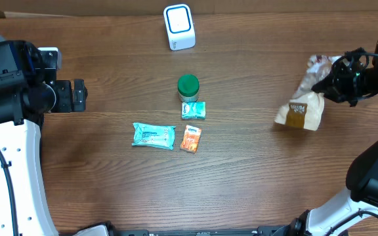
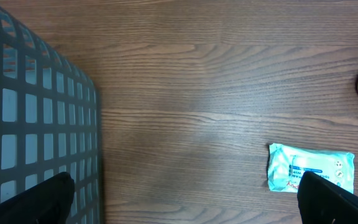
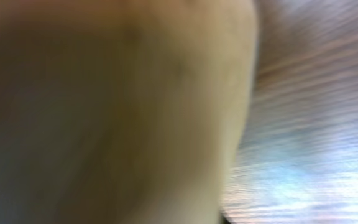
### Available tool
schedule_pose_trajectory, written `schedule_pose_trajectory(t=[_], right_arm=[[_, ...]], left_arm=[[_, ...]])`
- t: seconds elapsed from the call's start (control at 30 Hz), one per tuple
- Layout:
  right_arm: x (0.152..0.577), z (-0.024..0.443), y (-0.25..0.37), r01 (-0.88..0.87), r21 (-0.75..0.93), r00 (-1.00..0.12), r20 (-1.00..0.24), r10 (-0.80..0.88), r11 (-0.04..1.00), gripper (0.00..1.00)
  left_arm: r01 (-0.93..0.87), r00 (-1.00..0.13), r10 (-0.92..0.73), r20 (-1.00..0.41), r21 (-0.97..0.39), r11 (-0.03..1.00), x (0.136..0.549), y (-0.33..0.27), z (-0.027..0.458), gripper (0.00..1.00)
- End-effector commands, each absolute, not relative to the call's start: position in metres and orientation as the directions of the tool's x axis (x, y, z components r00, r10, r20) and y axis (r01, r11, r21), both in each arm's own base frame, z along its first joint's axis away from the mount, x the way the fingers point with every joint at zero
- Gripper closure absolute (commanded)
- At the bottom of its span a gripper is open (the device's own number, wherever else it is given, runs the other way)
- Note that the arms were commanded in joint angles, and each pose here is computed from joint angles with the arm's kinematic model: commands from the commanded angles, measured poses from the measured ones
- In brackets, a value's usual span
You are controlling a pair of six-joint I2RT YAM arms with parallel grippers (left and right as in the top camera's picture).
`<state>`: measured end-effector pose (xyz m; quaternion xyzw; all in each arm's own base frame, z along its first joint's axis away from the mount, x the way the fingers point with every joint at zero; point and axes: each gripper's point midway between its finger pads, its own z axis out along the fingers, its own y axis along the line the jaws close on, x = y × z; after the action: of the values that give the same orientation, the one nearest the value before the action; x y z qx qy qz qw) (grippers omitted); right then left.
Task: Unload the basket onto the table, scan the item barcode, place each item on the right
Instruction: 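Carry the mushroom bag right and drop it on the table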
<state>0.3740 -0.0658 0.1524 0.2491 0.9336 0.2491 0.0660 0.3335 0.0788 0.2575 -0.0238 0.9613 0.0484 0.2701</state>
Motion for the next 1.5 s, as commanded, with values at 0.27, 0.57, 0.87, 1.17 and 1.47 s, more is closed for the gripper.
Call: schedule_pose_trajectory(t=[0.27, 0.57, 0.87, 1.17, 1.47], right_arm=[[0.353, 0.159, -0.067, 0.379, 0.398, -0.912, 0.009, 0.410, 0.835, 0.35], [0.358, 0.184, -0.001, 0.184, 0.399, -0.978, -0.014, 0.207, 0.898, 0.34], [0.350, 0.165, 0.130, -0.172, 0.401, -0.985, -0.069, -0.158, 0.900, 0.52], [0.328, 0.124, 0.238, -0.507, 0.281, -0.861, -0.211, -0.463, 0.815, 0.63], [0.299, 0.100, 0.305, -0.181, 0.434, -0.983, -0.111, -0.147, 0.882, 0.70]], left_arm=[[-0.069, -0.836, -0.004, -0.549, 0.097, 0.993, 0.334, 0.081, 0.270, 0.00], [-0.069, -0.836, -0.004, -0.549, 0.097, 0.993, 0.334, 0.081, 0.270, 0.00], [-0.069, -0.836, -0.004, -0.549, 0.097, 0.993, 0.334, 0.081, 0.270, 0.00], [-0.069, -0.836, -0.004, -0.549, 0.097, 0.993, 0.334, 0.081, 0.270, 0.01], [-0.069, -0.836, -0.004, -0.549, 0.097, 0.993, 0.334, 0.081, 0.270, 0.00]])
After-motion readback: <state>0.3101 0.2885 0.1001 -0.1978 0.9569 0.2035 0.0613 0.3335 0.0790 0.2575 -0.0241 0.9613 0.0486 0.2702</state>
